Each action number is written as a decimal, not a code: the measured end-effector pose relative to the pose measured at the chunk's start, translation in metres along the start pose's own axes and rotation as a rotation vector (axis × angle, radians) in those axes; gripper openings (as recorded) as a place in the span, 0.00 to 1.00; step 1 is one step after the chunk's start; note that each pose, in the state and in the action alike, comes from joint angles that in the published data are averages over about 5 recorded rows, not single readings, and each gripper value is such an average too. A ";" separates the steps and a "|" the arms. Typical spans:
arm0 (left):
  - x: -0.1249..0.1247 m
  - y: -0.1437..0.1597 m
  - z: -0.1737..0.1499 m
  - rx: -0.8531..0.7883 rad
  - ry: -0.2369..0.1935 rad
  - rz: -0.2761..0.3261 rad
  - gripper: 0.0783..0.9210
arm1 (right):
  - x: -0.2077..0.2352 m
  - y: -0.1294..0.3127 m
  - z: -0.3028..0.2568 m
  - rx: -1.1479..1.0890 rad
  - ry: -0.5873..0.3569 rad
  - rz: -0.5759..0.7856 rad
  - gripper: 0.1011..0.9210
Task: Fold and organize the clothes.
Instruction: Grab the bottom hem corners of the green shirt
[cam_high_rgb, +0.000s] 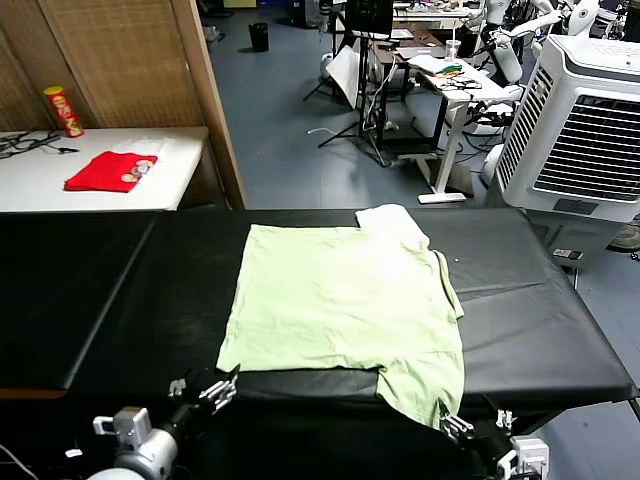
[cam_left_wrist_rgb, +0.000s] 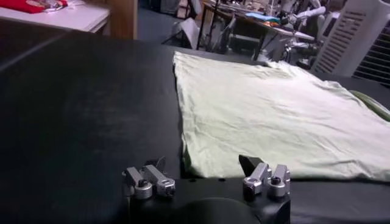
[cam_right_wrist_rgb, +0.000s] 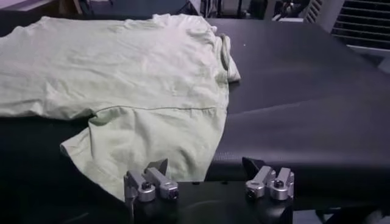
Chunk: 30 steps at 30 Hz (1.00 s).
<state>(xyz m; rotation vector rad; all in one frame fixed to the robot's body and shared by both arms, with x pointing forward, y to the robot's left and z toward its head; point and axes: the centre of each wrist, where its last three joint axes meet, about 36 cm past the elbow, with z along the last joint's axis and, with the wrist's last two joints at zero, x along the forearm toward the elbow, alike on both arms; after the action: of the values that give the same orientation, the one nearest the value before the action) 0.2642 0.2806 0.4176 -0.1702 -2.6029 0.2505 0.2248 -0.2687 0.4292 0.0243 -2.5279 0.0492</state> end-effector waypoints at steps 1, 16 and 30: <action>0.000 0.000 0.000 0.001 0.000 0.000 0.85 | 0.000 0.000 0.000 0.000 0.001 0.001 0.84; -0.006 0.000 0.007 -0.015 0.010 -0.006 0.74 | -0.002 0.004 0.004 -0.003 0.012 0.014 0.12; -0.002 -0.007 0.010 -0.015 -0.013 0.017 0.06 | 0.027 0.009 -0.002 -0.004 -0.021 0.045 0.02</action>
<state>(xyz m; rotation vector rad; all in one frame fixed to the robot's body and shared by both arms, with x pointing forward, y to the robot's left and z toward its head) 0.2599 0.2723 0.4093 -0.1974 -2.6173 0.2390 0.2037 -0.2595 0.4463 -0.0335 -2.5497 0.0616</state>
